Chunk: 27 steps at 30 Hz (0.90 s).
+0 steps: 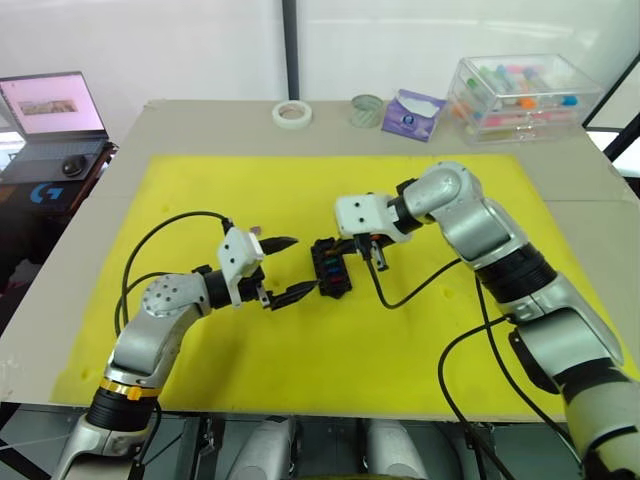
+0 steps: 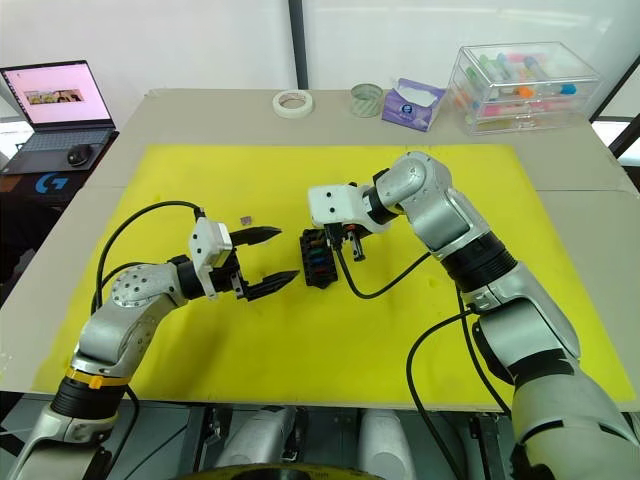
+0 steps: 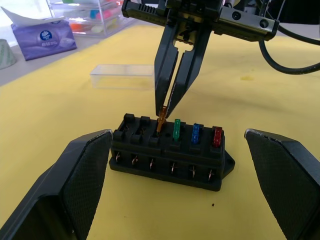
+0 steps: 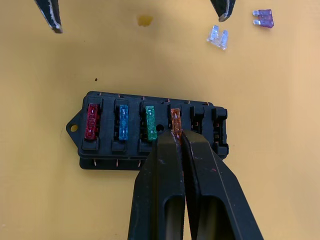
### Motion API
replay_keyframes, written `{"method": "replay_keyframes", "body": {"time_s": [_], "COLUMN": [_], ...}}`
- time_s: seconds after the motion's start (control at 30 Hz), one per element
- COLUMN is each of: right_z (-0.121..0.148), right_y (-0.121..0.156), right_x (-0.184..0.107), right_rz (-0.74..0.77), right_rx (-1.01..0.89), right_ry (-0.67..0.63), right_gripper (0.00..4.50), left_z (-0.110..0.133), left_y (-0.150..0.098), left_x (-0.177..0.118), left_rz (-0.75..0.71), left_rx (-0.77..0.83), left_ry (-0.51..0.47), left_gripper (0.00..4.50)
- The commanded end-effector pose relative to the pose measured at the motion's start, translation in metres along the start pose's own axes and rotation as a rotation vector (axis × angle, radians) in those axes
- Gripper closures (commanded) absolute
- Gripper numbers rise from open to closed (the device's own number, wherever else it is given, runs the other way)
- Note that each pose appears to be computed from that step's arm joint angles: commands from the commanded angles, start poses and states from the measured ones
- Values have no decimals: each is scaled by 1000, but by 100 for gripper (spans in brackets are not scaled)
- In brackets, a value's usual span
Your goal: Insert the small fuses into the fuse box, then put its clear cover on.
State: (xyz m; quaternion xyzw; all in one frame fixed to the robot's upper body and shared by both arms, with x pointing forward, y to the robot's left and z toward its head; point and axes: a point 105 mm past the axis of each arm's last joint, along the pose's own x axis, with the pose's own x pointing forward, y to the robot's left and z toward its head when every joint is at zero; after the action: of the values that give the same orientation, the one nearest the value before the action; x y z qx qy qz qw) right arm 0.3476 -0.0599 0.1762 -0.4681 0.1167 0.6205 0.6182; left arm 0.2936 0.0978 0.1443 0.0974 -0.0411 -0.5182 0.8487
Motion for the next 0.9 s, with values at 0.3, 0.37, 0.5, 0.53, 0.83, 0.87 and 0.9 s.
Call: {"method": "replay_keyframes", "body": {"time_s": [0.3, 0.37, 0.5, 0.53, 0.83, 0.87, 0.9], "right_z": [7, 7, 9, 10, 11, 11, 12], "right_y": [-7, -8, -8, -8, -9, -10, -10], "right_x": [-2, -1, 0, 0, -1, -2, -2], "right_rz": [-5, -6, 3, 4, 20, 20, 22], "right_rx": [-53, -53, -51, -50, -46, -44, -41], "right_ry": [13, 16, 13, 11, 29, 29, 28], "right_gripper": [450, 450, 450, 450, 450, 450, 450], "left_z": [7, 7, 7, 7, 6, 6, 6], "left_y": [3, 3, 3, 3, 1, 1, 1], "left_x": [-3, -3, -3, -3, -2, -2, -2], "left_rz": [20, 22, 25, 26, 30, 30, 31], "left_rx": [39, 40, 43, 43, 42, 42, 41], "left_ry": [-25, -25, -24, -24, -25, -25, -24], "left_gripper": [3, 3, 3, 3, 3, 3, 3]}}
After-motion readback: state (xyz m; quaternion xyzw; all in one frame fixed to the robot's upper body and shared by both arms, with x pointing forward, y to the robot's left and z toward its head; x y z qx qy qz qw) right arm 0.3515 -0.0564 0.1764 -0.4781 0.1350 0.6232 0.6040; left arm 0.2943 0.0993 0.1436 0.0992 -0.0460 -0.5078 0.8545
